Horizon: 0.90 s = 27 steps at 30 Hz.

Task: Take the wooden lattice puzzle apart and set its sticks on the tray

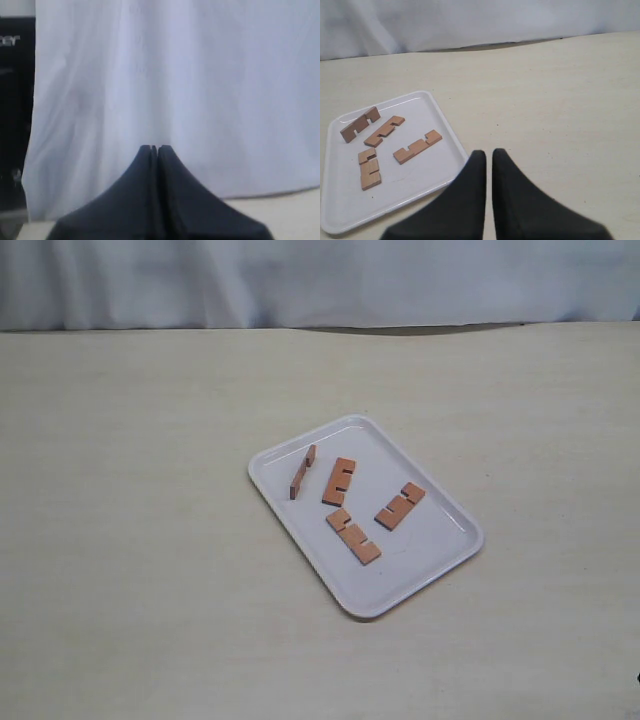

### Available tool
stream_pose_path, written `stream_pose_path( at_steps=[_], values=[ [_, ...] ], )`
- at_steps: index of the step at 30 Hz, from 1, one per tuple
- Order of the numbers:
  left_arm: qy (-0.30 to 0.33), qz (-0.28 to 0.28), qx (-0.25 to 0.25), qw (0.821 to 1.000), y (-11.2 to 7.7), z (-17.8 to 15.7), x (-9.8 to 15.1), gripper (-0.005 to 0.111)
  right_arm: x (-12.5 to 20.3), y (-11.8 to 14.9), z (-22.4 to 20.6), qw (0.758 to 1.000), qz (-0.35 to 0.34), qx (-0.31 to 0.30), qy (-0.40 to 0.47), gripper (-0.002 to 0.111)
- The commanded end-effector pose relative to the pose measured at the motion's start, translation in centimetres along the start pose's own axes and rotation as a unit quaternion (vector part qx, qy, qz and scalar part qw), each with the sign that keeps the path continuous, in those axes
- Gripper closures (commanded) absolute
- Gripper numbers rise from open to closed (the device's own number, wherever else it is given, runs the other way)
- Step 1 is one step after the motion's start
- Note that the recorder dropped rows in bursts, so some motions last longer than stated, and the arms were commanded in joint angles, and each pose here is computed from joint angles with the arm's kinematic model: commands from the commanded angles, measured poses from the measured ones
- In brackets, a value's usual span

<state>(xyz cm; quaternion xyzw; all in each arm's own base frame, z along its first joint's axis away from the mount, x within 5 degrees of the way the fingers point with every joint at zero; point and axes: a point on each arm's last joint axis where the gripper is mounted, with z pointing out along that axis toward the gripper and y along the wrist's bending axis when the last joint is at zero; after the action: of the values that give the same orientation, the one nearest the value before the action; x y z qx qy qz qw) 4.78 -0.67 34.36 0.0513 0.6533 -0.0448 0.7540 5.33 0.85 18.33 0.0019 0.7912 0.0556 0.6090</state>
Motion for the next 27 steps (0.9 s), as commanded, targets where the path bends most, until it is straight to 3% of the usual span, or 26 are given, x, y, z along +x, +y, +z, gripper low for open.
stream_pose_path(
  at_steps=[1,9,11,13,23,27],
  values=[
    [-0.119,-0.011,0.003,0.993,0.0,-3.9,0.1,0.107,0.0,-0.1,0.1,1.000,0.001,0.004,-0.001,0.104],
    [-0.133,-0.006,0.002,0.991,0.0,-3.8,0.2,0.107,0.0,-0.1,0.1,1.000,0.001,0.004,-0.001,0.104],
    [-0.106,-0.040,0.008,0.993,-0.1,-3.6,0.7,0.107,0.0,-0.1,0.1,1.000,0.001,0.004,-0.001,0.104],
    [-0.080,-0.063,0.011,0.995,-0.1,-3.2,1.9,0.107,0.0,-0.1,0.1,1.000,0.001,0.004,-0.001,0.104],
    [0.004,-0.060,0.003,0.998,-0.3,-1.1,12.1,0.107,0.0,-0.1,0.1,1.000,0.001,0.004,-0.001,0.104],
    [0.036,-0.057,0.003,0.998,-0.3,-1.1,13.2,0.107,0.0,-0.1,0.1,1.000,0.001,0.004,-0.001,0.104]
  ],
)
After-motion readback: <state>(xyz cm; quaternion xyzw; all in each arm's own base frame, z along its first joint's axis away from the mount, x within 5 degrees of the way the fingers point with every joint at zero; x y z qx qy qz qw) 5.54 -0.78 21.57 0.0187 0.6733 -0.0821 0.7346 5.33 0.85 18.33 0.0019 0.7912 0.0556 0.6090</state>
